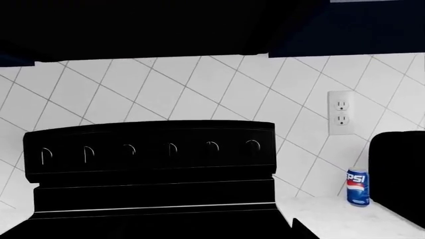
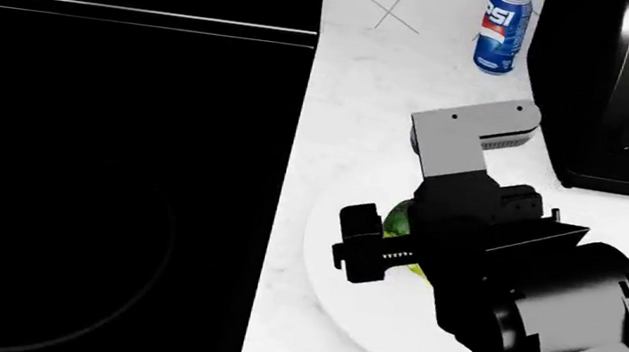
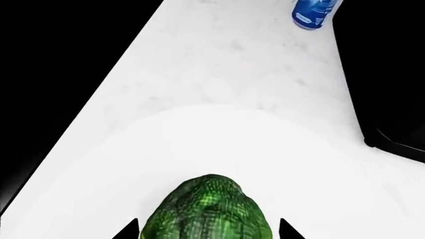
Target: Pick the broccoli from the counter and place it in the microwave.
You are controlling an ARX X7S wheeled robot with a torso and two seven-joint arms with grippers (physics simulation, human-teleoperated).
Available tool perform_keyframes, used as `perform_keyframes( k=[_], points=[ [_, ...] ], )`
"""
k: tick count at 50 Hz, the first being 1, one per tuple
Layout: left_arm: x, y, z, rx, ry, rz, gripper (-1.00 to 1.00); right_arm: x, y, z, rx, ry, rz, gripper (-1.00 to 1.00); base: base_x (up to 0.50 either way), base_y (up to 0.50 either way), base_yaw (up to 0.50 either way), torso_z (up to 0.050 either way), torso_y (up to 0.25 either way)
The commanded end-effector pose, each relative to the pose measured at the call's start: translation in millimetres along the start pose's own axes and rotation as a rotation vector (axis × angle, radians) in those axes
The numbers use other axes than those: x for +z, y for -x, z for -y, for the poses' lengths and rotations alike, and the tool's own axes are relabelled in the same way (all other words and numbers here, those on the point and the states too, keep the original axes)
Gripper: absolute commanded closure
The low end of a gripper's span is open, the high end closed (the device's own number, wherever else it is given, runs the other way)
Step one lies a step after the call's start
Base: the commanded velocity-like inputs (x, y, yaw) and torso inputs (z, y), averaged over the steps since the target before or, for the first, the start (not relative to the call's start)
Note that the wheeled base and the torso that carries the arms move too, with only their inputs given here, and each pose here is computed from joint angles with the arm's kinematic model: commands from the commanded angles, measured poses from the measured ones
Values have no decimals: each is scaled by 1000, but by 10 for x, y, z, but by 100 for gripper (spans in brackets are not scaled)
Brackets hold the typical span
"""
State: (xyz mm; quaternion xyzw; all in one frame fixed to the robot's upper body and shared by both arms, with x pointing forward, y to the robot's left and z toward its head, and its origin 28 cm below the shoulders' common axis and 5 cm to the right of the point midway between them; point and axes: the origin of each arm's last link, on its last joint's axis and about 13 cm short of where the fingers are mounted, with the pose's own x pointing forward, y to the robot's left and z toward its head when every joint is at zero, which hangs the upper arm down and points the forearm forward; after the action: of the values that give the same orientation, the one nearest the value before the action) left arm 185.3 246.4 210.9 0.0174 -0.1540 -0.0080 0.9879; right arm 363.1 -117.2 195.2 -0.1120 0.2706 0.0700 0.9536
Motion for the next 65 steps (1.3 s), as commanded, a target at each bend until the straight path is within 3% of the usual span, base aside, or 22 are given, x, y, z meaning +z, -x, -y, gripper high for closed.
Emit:
perform_keyframes(
  k=[1, 15, 16, 29, 35, 47, 55, 65],
  points=[
    [14, 8, -2, -1, 1, -2, -100, -100, -74, -11, -7, 2, -32, -100, 0, 0, 0, 0, 0],
    [15, 30, -2, -4, 1, -5, -100, -165, -108, -24, -3, -1, -48, -100, 0, 0, 0, 0, 0],
    [14, 30, -3, -3, 1, -5, -100, -168, -106, -24, -4, 1, -49, 100, 0, 0, 0, 0, 0],
    [-14, 20, -8, -1, 0, -10, -100, -70, 31, -16, -13, 13, -5, 100, 0, 0, 0, 0, 0],
    [-10, 15, -8, 3, 0, -6, -100, 253, 515, 64, -39, -3, 179, 100, 0, 0, 0, 0, 0],
    [-22, -36, 19, 3, 5, 4, -100, 402, 1215, 90, -44, -12, 412, 100, 0, 0, 0, 0, 0],
    [-40, -78, 49, 3, 13, 13, -100, 371, 1708, 33, -47, -50, 576, 100, 0, 0, 0, 0, 0],
    [-51, -114, 67, 10, 22, 24, -100, 103, 2058, -82, -67, -80, 690, 100, 0, 0, 0, 0, 0]
  ],
)
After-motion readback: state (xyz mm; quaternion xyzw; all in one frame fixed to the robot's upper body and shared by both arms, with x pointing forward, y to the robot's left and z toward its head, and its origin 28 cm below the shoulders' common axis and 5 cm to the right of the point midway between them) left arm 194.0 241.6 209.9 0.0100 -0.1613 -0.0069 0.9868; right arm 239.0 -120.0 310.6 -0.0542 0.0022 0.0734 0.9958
